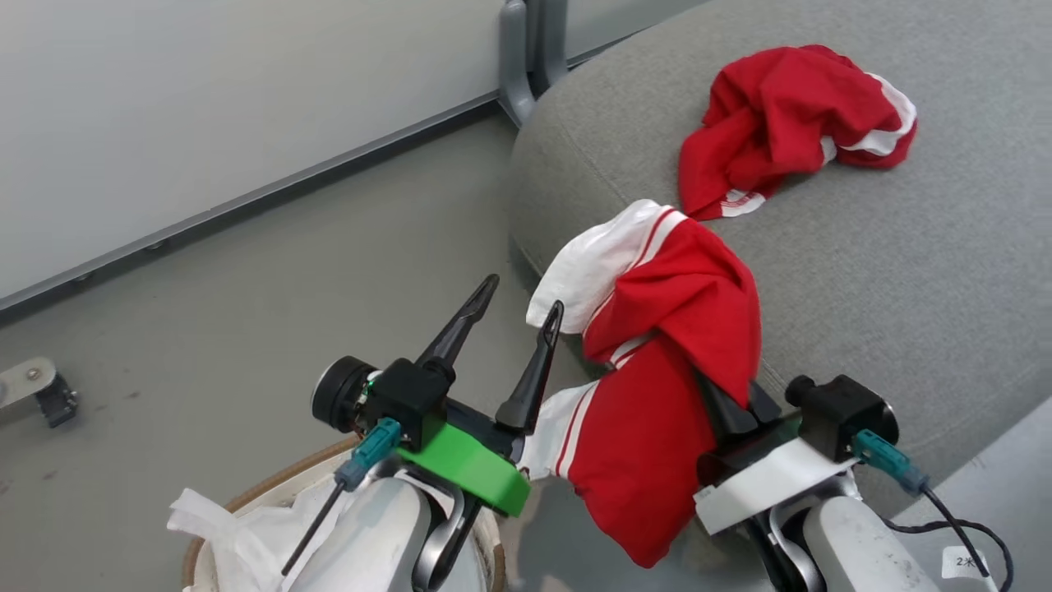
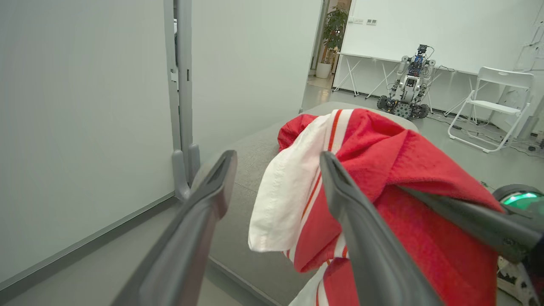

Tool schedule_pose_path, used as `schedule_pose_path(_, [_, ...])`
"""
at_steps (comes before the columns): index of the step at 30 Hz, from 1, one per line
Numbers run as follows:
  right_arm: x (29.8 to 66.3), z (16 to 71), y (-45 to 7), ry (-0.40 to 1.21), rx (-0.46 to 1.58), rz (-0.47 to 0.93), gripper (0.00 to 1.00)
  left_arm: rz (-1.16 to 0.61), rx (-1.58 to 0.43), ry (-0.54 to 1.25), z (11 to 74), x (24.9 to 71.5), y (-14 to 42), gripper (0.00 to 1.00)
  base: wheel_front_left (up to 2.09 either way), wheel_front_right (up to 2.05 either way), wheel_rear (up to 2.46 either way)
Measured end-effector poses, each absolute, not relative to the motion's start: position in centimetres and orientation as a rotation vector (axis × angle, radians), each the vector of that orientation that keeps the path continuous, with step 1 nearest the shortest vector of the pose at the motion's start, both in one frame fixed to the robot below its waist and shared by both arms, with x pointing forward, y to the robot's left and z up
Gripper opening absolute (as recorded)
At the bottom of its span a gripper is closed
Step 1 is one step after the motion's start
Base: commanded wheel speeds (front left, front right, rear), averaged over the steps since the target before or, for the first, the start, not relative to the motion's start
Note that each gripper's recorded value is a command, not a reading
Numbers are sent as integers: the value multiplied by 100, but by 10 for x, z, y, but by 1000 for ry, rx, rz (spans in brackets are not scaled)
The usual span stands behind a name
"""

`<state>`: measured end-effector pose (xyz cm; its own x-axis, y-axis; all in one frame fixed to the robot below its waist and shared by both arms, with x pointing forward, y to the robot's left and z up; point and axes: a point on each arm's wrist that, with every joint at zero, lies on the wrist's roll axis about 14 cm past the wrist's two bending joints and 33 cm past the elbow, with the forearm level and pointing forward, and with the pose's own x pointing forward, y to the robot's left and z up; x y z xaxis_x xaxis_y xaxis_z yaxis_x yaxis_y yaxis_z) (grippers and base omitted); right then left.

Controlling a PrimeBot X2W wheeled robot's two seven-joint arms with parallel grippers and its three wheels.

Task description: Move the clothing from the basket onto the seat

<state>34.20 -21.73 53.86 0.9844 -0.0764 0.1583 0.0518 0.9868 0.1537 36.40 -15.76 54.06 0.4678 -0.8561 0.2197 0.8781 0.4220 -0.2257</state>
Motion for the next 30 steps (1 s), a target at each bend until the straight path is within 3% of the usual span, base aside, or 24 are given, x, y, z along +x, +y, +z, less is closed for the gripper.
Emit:
schedule_pose_path(5, [322, 534, -255, -152, 118, -194, 0, -1175, -314, -33, 524, 351, -177, 100, 0, 0, 0])
schedule_pose_path(11, [325, 548, -290, -174, 28, -285, 0, -1213, -315, 14, 504, 352, -185, 100, 0, 0, 0])
schedule_pose_path(17, [358, 625, -344, -305, -242, -297, 0, -1205, -325, 73, 479, 362, -182, 100, 0, 0, 0])
schedule_pose_path(23, [397, 689, -383, -331, -555, -278, 0, -1196, -336, 93, 461, 379, -178, 100, 0, 0, 0])
schedule_pose_path(30, [440, 728, -424, -323, -702, -337, 0, -1171, -341, 110, 440, 401, -169, 100, 0, 0, 0])
